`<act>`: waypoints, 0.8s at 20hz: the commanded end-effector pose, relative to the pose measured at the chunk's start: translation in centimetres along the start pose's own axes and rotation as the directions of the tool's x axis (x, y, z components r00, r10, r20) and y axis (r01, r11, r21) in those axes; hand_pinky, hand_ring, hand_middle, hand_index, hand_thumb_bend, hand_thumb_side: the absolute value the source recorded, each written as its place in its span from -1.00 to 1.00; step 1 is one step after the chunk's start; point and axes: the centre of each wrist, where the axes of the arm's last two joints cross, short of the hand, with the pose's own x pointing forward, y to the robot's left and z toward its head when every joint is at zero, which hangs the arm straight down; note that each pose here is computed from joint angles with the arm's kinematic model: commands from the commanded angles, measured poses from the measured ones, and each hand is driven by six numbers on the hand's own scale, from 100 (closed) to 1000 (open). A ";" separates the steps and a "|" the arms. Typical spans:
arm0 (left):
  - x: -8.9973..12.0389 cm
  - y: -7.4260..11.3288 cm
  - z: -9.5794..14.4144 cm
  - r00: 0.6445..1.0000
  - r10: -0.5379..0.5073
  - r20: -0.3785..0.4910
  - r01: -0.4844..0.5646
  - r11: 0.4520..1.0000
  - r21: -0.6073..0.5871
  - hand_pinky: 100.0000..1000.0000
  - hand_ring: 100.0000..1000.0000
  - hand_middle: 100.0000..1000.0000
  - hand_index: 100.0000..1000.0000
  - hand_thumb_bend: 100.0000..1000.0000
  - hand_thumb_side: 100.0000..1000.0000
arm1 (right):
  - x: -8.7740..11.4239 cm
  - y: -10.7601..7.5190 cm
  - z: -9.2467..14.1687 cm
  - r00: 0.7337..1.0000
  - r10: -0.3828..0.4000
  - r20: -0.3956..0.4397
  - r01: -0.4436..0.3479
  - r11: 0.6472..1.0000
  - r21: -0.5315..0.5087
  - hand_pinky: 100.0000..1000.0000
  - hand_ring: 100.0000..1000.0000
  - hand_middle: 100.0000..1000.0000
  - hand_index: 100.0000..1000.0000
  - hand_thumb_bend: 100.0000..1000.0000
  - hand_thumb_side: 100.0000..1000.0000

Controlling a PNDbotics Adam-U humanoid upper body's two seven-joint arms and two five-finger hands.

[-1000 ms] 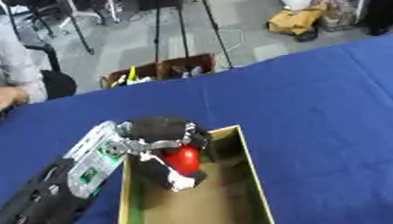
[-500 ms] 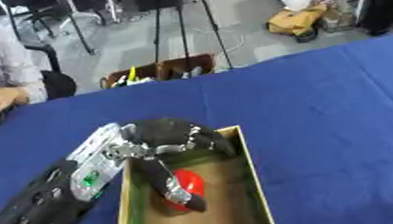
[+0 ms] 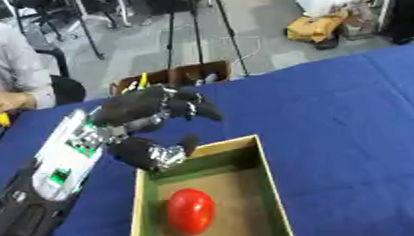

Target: Pick up objects on the table and place them in the box.

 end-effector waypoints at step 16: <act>4.1 1.9 9.1 0.912 0.408 -0.044 -0.187 0.507 0.841 -0.15 0.25 0.17 0.72 -1.00 1.00 | 0.3 -1.0 0.2 0.995 -0.043 0.089 0.050 0.995 -0.081 -0.58 -0.30 -0.39 0.08 -0.78 0.41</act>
